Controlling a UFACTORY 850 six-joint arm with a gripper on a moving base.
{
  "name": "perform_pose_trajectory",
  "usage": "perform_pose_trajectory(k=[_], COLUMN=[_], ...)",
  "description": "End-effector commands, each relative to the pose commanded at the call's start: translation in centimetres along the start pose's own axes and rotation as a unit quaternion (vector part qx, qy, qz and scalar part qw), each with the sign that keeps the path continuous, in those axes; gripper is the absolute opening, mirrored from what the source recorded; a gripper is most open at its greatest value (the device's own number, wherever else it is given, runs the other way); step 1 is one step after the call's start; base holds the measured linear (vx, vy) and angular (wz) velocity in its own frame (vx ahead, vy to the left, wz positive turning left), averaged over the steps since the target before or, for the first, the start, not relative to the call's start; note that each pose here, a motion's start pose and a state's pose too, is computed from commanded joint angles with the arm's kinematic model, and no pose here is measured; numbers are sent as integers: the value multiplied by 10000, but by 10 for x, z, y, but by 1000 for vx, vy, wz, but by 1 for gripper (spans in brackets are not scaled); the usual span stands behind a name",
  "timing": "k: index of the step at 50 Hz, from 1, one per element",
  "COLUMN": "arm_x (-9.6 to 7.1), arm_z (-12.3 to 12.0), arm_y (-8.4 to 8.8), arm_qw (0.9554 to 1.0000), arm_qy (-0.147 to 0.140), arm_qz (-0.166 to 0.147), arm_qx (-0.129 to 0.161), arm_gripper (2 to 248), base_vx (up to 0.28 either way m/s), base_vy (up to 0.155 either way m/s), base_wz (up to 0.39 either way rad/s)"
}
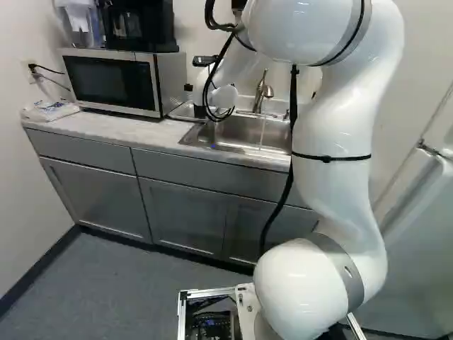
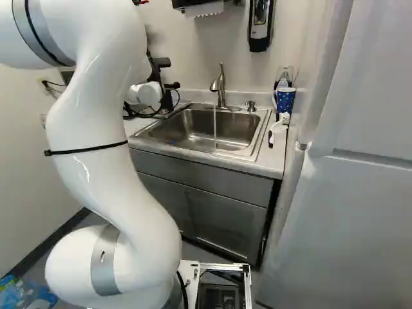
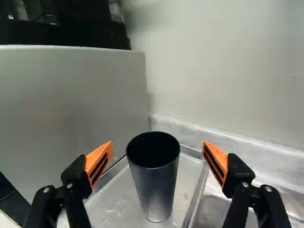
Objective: Rinse the cup and place it in the tray
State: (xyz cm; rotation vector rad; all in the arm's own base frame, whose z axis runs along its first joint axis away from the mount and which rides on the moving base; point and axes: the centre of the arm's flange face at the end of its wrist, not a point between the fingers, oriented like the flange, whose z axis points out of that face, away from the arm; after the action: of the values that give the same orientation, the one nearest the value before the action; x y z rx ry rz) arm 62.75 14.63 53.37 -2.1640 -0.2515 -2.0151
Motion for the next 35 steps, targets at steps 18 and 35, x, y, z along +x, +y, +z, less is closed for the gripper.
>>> perform_pose_trajectory(k=[18,35], arm_x=[20,38], arm_z=[-2,-10], arm_y=[0,3], arm_qw=[9999,9997], arm_qy=[166,225], arm_qz=[-3,-4], arm_qx=[1,-30], arm_gripper=[247,247], base_vx=[0,0], base_vy=[0,0], base_wz=[0,0])
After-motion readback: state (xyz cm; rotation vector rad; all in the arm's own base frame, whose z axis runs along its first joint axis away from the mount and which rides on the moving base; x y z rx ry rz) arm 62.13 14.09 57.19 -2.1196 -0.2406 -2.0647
